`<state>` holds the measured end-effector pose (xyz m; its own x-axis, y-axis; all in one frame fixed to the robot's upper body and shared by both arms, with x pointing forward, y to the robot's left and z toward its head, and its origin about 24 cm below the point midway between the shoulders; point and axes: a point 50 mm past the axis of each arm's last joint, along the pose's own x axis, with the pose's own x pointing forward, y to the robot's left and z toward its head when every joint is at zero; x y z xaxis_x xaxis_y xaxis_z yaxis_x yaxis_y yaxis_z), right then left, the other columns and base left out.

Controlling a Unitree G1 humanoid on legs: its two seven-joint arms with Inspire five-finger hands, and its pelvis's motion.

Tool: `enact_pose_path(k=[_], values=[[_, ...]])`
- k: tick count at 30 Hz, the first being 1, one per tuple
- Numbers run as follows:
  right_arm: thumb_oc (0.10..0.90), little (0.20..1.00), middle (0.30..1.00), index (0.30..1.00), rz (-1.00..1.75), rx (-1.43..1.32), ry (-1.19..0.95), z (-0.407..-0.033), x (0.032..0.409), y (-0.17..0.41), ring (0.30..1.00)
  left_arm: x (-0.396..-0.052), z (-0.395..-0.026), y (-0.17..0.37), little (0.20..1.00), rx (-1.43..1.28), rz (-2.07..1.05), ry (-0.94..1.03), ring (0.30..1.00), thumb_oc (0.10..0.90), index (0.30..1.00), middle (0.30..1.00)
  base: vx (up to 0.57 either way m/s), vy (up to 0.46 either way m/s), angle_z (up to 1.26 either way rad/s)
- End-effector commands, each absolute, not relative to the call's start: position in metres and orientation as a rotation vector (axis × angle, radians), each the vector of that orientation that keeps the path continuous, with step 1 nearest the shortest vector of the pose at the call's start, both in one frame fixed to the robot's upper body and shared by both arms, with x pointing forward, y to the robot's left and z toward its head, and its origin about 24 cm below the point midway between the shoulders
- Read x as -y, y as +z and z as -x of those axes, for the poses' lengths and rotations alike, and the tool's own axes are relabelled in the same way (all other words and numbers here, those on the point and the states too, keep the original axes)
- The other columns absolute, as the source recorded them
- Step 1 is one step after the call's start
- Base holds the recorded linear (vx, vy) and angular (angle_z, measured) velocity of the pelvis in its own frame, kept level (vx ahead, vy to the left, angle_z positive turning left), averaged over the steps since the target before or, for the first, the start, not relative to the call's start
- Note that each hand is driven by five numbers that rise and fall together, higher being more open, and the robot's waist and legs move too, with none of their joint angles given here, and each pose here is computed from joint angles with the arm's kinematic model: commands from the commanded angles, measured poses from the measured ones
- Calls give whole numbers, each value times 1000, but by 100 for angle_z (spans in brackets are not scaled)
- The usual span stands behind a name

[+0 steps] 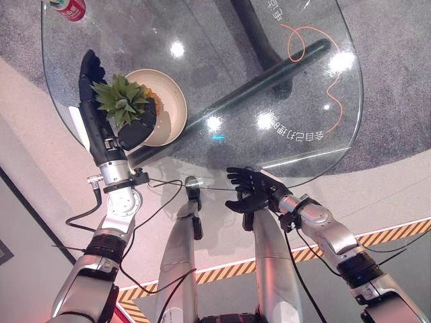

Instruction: Pick up the fruit to the plate

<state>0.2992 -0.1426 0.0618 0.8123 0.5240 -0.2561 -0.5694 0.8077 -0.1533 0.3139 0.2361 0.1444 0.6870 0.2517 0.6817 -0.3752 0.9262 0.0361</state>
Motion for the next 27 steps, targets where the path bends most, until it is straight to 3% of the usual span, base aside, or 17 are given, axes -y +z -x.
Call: enact_pose_path(k=[1,27], values=[[800,900,900,900,222,-107,681,-280,138,72,900,-233,-302,158,900,839,-111,306,900,800,900,900,-18,-58,-4],[800,900,900,900,202,-123,676,-270,151,60,900,-247,-280,111,900,614,-19,314,900,800,900,900,-6,-30,-2]])
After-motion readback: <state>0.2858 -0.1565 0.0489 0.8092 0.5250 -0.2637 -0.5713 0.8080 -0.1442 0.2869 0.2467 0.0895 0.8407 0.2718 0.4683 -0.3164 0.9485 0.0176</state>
